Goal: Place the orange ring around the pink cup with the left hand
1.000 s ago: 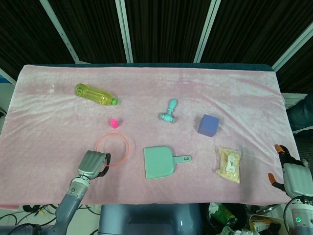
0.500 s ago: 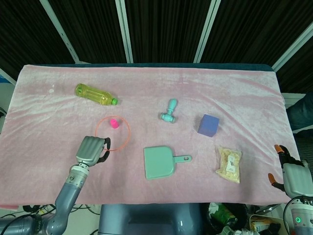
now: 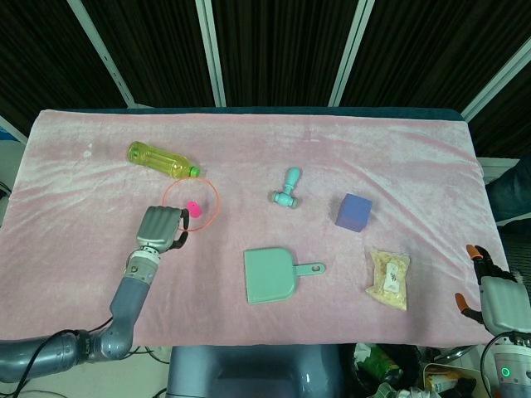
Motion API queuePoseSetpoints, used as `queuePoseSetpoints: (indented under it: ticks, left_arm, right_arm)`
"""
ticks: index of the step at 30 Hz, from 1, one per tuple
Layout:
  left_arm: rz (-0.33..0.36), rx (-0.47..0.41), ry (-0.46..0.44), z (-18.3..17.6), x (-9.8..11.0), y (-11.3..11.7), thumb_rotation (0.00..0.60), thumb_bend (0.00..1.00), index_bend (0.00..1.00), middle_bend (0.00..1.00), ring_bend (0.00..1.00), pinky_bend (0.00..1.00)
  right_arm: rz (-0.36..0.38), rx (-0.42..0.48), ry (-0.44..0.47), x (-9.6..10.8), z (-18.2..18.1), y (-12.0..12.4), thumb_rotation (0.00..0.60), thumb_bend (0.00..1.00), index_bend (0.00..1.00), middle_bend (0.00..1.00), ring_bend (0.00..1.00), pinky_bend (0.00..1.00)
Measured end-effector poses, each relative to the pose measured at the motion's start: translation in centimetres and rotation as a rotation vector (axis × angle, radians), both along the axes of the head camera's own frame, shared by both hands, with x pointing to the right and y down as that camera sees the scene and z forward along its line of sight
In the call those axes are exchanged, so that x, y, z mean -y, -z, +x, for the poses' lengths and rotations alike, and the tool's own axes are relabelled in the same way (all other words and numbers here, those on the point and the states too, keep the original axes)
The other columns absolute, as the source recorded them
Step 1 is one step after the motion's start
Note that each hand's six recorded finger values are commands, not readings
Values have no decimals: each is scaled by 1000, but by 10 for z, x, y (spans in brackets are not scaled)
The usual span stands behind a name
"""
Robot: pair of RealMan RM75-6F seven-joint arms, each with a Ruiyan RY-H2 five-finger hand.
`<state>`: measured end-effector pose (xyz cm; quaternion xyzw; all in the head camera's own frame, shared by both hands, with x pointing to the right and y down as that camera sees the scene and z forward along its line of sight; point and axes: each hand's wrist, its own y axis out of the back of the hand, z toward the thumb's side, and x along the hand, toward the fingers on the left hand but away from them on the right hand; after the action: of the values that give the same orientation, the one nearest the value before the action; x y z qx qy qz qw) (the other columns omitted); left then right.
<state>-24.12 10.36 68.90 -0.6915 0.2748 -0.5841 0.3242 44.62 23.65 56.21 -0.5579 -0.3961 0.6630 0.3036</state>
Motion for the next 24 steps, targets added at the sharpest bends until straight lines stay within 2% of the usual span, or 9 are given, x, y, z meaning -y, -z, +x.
queuePoseSetpoints:
  ticks: [7,13,15,20,24]
  left_arm:
    - [-35,19,12,2,4,-25,600,456,620,954,983,1000]
    - [-105,47,-19,4,-9,-48,600,172,436,947,976,1000]
    - [-129,53,-35,5,-14,-55,600,130,404,945,977,1000]
    - [-148,20,-44,13,-17,-54,600,117,390,941,977,1000]
    - [-128,-10,-43,15,-14,-43,600,113,377,932,977,1000]
  right_arm:
    - [0,0,-2,0,0,0,600,253,3,67,269,305]
    - [-3,-1,-6,0,1,0,600,254,3,67,269,305]
    - [-4,-2,-8,0,2,0,600,254,3,67,269,305]
    - [-6,-3,-6,1,1,-1,600,254,3,67,269,305]
    - [-6,-3,-4,1,1,-1,600,253,3,67,269,305]
